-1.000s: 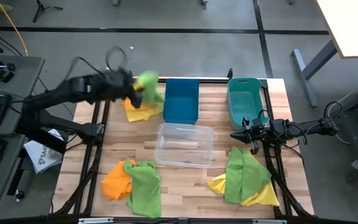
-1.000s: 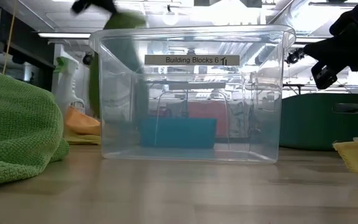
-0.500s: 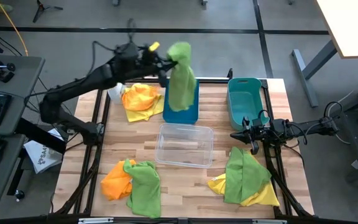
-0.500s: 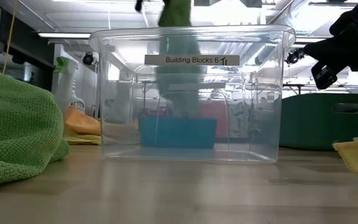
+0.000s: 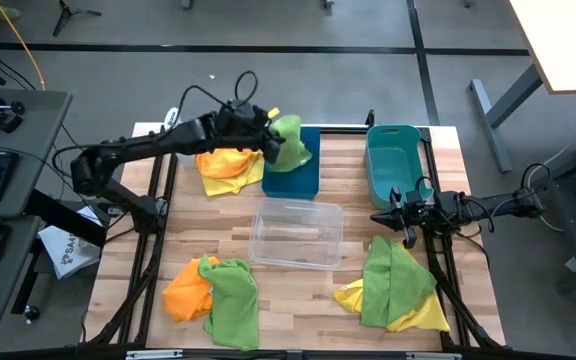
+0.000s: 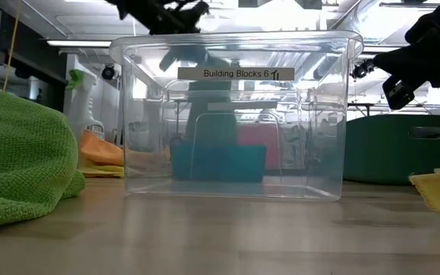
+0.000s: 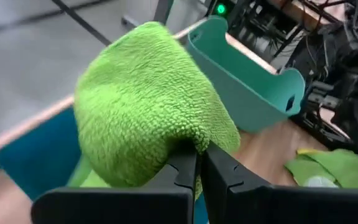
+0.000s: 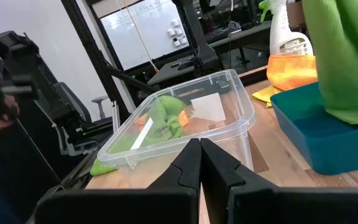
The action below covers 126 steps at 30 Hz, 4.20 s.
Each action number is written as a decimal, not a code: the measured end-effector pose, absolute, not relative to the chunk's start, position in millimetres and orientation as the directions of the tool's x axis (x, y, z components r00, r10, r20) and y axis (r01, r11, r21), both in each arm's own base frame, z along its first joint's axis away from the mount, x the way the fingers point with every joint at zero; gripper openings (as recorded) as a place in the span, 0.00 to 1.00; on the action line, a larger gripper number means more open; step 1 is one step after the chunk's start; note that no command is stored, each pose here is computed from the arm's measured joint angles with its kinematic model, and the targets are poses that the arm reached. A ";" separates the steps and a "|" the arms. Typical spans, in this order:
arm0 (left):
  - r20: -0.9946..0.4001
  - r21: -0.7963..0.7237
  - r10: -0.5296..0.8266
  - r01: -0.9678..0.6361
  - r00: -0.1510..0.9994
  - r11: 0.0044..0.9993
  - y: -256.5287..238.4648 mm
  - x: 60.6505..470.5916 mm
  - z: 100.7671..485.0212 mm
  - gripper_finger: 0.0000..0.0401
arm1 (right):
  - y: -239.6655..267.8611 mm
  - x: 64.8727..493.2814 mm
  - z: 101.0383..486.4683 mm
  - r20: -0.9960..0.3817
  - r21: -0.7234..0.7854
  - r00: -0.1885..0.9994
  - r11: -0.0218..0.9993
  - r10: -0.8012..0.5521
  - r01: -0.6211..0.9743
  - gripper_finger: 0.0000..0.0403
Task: Sort microfiber towel by color & place in baskets
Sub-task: Put the top left green microfiber cloth into the blue bin, then put the right green microfiber cloth into the blue bin
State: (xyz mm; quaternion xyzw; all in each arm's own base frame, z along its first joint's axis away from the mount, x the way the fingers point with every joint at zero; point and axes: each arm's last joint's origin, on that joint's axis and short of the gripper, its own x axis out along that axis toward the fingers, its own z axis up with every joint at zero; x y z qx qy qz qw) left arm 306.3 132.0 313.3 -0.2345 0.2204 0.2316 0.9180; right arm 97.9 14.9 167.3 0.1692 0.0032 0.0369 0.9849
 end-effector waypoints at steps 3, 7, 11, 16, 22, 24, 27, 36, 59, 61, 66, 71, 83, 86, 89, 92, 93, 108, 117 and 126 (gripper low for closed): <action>-0.545 -0.363 0.254 -0.498 0.799 0.788 133.0 317.5 285.6 0.00 | 14.9 97.9 167.4 0.006 0.334 0.997 0.940 0.074 -0.072 0.00; -0.560 -0.440 0.167 -0.462 0.811 0.770 138.3 340.3 250.9 0.00 | 14.9 97.9 167.3 0.006 0.333 0.997 0.940 0.074 -0.072 0.00; -0.606 -0.441 0.138 -0.475 0.784 0.762 141.8 349.7 229.9 0.00 | 14.9 97.9 167.3 0.006 0.333 0.997 0.940 0.074 -0.071 0.00; -0.596 -0.381 0.135 -0.427 0.792 0.820 139.4 345.6 240.1 0.02 | 14.9 97.9 167.3 0.006 0.333 0.997 0.940 0.074 -0.071 0.00; -0.630 -0.283 0.116 -0.366 0.768 0.887 131.0 332.8 253.3 0.19 | 14.9 97.9 167.3 0.006 0.333 0.997 0.940 0.074 -0.072 0.00; -0.630 -0.258 0.108 -0.338 0.769 0.905 126.7 331.3 256.8 0.28 | 14.9 97.9 167.3 0.006 0.333 0.997 0.940 0.074 -0.071 0.00; -0.627 -0.235 0.093 -0.302 0.774 0.924 120.6 329.5 261.9 0.40 | 14.9 97.9 167.4 0.006 0.333 0.997 0.940 0.074 -0.072 0.00; -0.694 -0.206 0.061 -0.279 0.717 0.938 113.6 320.6 309.4 0.59 | 14.9 97.9 167.4 0.006 0.333 0.997 0.940 0.074 -0.072 0.00; -0.208 -0.279 0.217 -0.271 0.954 0.921 80.8 233.4 424.6 0.60 | 0.4 93.0 307.5 0.557 0.688 0.697 0.721 -0.452 -0.082 0.00; -0.197 -0.291 0.218 -0.270 0.956 0.918 80.8 233.3 423.7 0.60 | 1.2 103.3 330.8 0.521 0.668 0.700 0.744 -0.489 0.024 0.00; -0.182 -0.293 0.211 -0.258 0.960 0.921 80.1 232.2 425.1 0.60 | 6.4 131.3 364.1 0.363 0.485 0.805 0.833 -0.470 0.267 0.00; -0.182 -0.275 0.210 -0.255 0.961 0.927 78.4 227.5 427.0 0.60 | 8.2 137.0 374.7 -0.052 0.497 0.902 0.773 -0.428 0.395 0.02; -0.153 -0.223 0.291 -0.320 0.944 0.921 87.4 198.3 437.8 0.60 | 68.6 149.3 289.8 -0.922 0.385 0.300 0.649 0.243 0.657 0.58; -0.169 -0.223 0.303 -0.336 0.938 0.915 88.8 194.2 437.1 0.60 | 80.2 147.0 257.9 -0.965 0.245 0.102 0.686 0.242 0.685 0.69; -0.178 -0.224 0.308 -0.343 0.935 0.912 89.7 193.3 436.3 0.60 | 83.1 140.9 231.4 -0.973 0.124 -0.042 0.665 0.227 0.737 0.75; -0.183 -0.225 0.308 -0.344 0.934 0.912 89.8 193.5 435.8 0.60 | 86.3 137.1 209.9 -0.962 0.111 -0.075 0.625 0.263 0.773 0.76; -0.184 -0.226 0.307 -0.344 0.934 0.911 89.8 193.5 435.7 0.60 | 87.7 136.0 202.8 -0.956 0.120 -0.077 0.618 0.282 0.777 0.77; -0.168 -0.275 0.308 -0.345 0.936 0.897 89.7 193.8 437.3 0.60 | 98.1 141.6 196.9 -0.930 0.248 -0.008 0.641 0.369 0.726 0.38; -0.085 -0.268 0.313 -0.325 0.946 0.907 90.2 194.7 445.3 0.60 | 79.9 154.5 341.7 -0.911 0.411 0.244 0.773 0.332 0.482 0.01; 0.022 -0.255 0.315 -0.299 0.949 0.920 90.1 194.4 456.0 0.60 | 18.2 125.4 495.2 -0.531 0.305 0.822 0.858 -0.207 0.413 0.00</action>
